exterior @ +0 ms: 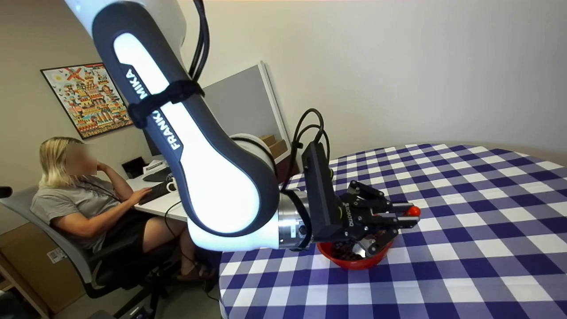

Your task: Use the spoon to transfer one scoop of contents from the orange bowl to the clear jar

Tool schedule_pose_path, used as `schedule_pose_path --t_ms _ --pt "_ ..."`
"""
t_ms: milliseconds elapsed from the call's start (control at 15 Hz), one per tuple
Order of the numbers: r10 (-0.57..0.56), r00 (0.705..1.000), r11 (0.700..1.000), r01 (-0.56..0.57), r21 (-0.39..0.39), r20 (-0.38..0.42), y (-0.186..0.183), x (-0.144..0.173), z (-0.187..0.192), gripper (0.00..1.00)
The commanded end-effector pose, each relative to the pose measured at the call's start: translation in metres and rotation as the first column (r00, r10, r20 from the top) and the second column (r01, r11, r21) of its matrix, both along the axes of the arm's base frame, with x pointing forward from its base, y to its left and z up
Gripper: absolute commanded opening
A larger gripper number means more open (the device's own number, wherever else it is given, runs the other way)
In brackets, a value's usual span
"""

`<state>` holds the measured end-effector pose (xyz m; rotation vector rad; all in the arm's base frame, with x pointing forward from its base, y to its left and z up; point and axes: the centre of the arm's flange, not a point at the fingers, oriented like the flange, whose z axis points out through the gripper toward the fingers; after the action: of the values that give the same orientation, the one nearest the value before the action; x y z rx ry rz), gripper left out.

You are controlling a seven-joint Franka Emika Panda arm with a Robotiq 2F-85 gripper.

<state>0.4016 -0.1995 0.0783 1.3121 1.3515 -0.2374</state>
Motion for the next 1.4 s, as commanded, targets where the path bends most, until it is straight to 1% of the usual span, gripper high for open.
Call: schedule_pose_path --t_ms 0,400,667,933,1333 --pt "-0.059 0.998 0.998 0.059 0.032 0.003 -0.008 -0.017 0.000 0.07" --pt "-0.182 0.983 0.978 0.179 0.103 0.014 -0.009 -0.021 -0.002 0.07" --pt "-0.263 0.965 0.955 0.258 0.143 0.018 -0.002 -0.019 -0.002 0.07" --pt "-0.370 0.929 0.914 0.362 0.184 0.010 0.010 -0.010 0.002 0.07" --pt "-0.514 0.857 0.830 0.506 0.236 -0.029 0.035 0.015 0.009 0.06"
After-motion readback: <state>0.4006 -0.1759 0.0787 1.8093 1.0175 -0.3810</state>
